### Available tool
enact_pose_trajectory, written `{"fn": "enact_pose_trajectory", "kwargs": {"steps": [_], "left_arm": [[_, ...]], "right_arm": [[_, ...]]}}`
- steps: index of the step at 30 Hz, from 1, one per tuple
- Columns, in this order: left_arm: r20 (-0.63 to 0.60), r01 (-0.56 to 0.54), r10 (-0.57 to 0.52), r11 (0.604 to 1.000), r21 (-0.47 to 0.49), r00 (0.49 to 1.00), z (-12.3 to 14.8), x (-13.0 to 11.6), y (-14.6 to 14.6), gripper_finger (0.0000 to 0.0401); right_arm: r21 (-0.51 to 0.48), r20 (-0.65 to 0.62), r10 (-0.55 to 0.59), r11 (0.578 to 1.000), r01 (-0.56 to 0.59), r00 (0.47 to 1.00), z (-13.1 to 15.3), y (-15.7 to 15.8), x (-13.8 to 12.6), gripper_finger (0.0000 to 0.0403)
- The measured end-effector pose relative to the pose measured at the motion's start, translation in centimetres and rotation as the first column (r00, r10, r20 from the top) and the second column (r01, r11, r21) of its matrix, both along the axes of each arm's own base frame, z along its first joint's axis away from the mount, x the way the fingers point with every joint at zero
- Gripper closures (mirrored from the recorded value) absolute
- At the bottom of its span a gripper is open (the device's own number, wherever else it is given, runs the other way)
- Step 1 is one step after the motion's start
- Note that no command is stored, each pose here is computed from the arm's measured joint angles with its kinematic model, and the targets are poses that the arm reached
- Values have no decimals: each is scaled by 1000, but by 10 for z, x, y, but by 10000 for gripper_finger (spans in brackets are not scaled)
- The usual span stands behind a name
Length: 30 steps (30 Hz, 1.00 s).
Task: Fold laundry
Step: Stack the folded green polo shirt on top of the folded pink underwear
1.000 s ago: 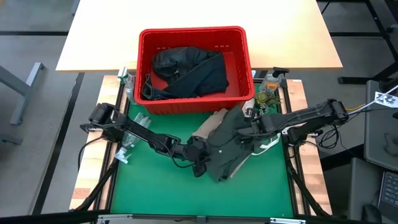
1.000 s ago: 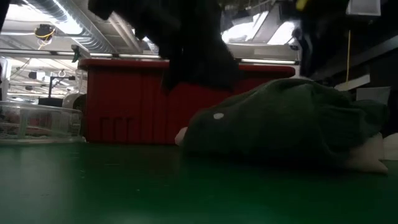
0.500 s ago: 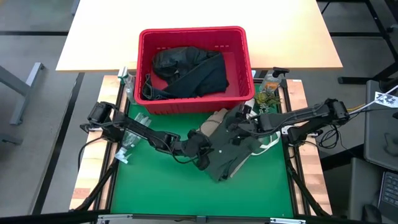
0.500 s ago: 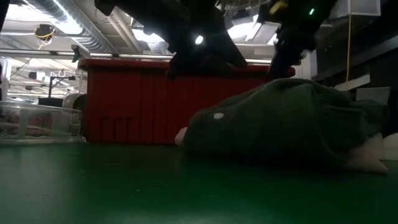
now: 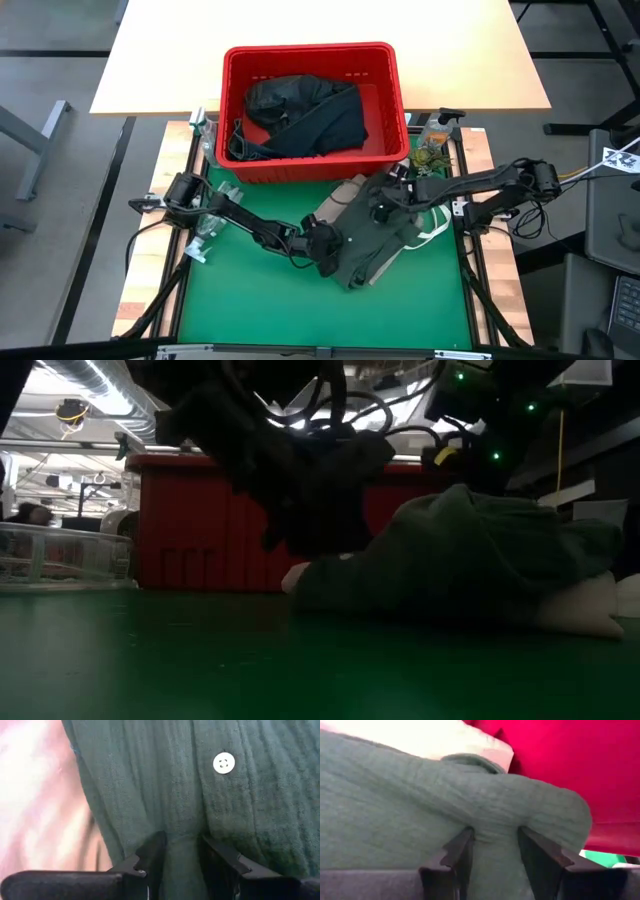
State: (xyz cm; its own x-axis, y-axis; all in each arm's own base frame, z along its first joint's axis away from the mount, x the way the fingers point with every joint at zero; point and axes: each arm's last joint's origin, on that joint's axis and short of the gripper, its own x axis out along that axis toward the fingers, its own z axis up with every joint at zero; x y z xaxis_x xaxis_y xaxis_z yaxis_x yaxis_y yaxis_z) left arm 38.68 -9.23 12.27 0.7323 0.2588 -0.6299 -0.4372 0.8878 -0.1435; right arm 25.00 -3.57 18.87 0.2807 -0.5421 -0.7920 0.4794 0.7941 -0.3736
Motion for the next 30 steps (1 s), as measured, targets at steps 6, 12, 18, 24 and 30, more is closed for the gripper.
{"fn": "enact_pose_trajectory", "kwargs": {"steps": [6,12,18,24,30], "left_arm": [[18,24,-24,1000,-2,1000,11,-1,0,284],[106,89,-82,994,-59,991,43,-4,-3,284],[332,175,-127,977,-119,935,71,1,-16,284],[408,207,-142,971,-119,902,77,-1,-35,284],[380,170,-128,982,-80,916,59,-5,-57,284]], "right_arm": [[19,-16,17,1000,-17,1000,8,0,-2,243],[19,-17,18,1000,-18,1000,50,1,-10,243],[217,99,69,972,-90,993,92,9,-30,243],[348,227,156,909,-230,961,108,36,-50,243],[361,210,243,881,-306,947,92,73,-60,243]]}}
